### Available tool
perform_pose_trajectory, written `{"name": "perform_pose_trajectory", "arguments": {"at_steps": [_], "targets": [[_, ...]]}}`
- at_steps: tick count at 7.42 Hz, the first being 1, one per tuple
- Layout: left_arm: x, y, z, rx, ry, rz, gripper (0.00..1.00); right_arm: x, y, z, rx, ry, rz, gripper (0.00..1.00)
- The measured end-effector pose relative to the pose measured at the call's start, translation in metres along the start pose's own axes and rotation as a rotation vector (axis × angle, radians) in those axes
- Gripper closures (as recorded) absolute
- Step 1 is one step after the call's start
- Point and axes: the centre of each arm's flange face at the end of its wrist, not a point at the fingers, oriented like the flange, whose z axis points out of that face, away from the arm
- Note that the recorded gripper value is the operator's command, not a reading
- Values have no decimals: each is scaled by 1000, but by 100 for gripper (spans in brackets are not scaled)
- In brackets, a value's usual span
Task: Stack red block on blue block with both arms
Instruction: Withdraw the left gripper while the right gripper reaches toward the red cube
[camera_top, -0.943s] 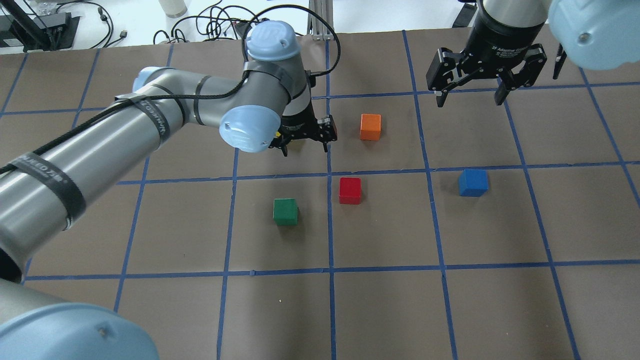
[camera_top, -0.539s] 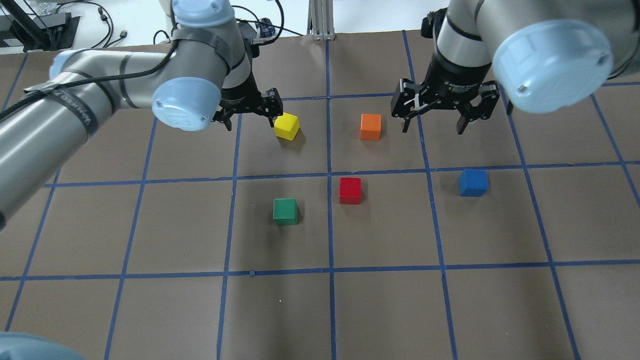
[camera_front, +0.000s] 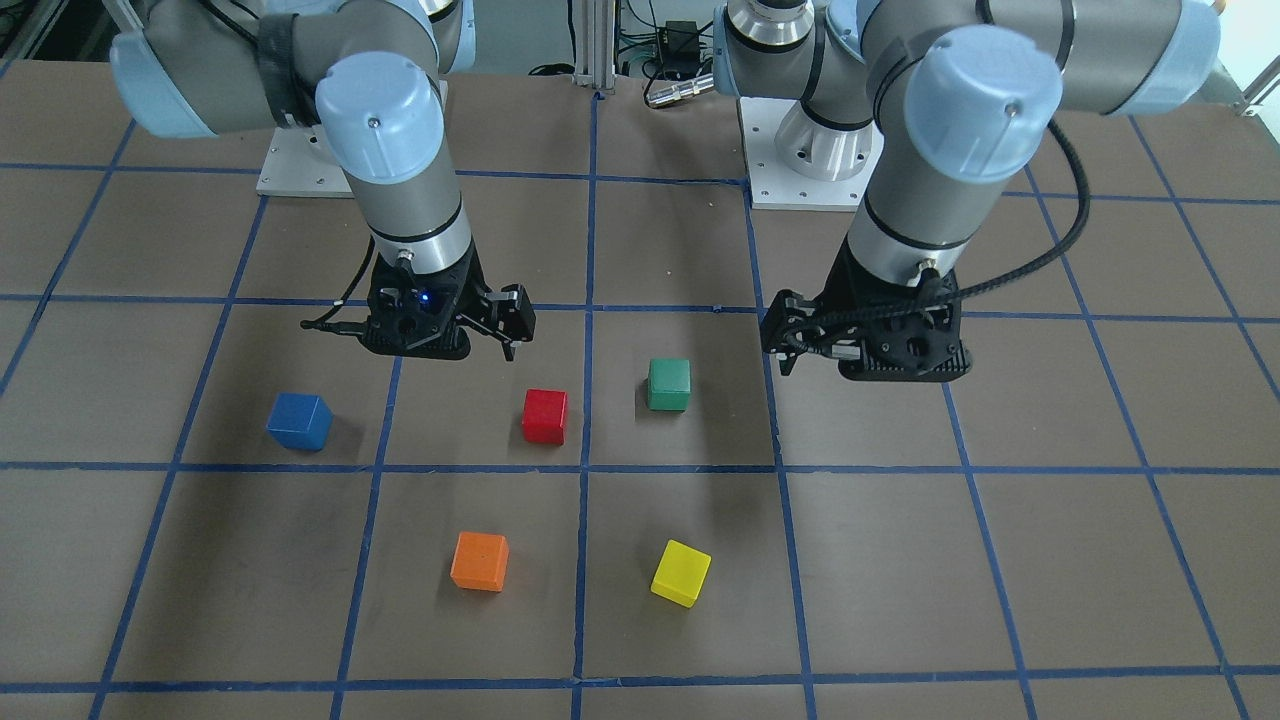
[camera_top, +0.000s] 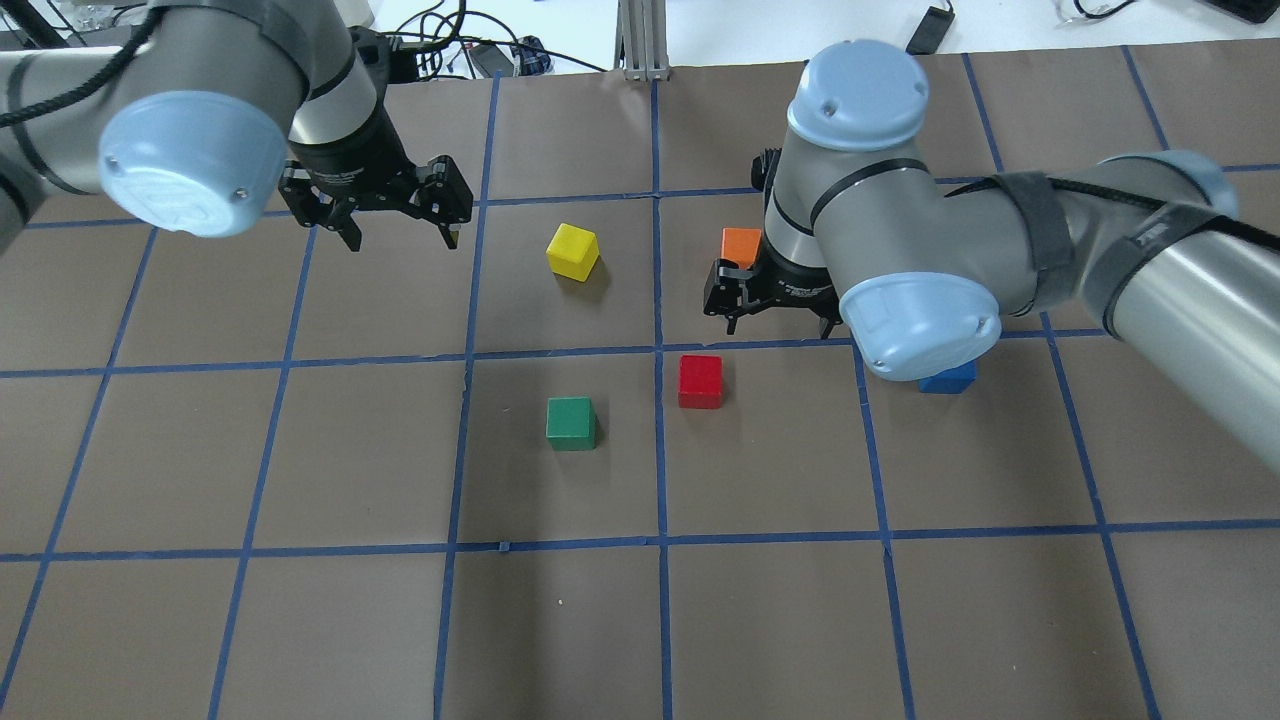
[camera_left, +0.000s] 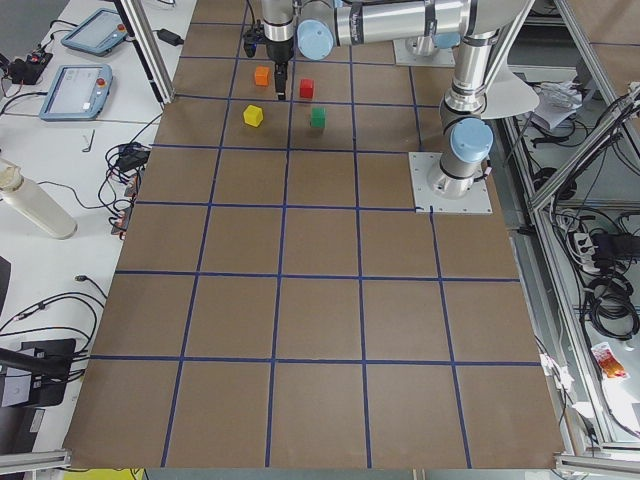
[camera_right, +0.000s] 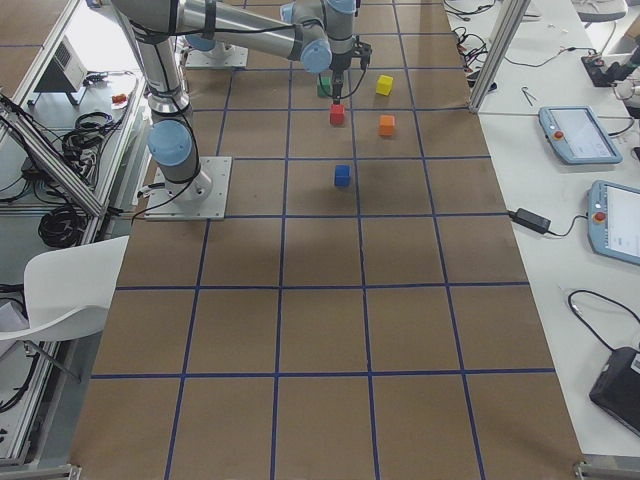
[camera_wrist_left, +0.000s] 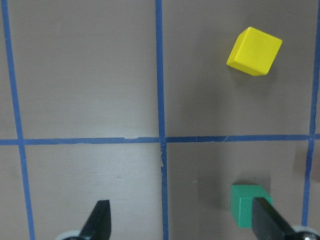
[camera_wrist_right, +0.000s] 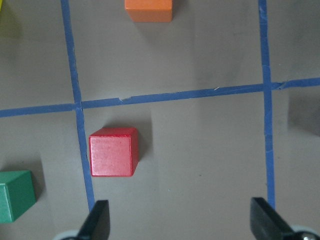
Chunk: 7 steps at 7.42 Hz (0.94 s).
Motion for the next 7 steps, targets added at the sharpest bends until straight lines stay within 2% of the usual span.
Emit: {"name": "perform_pose_trajectory", "arguments": {"at_steps": [2,5,7], "targets": [[-1,22,-28,18,21,4,0,-17,-4,34,3,-1,25,0],[-1,43,-47,46,30,6,0,-31,-8,43,45,-22,37,0],[-1,50,-42,38,31,6,0,-34,-10,54,35,-27,55,0]]}}
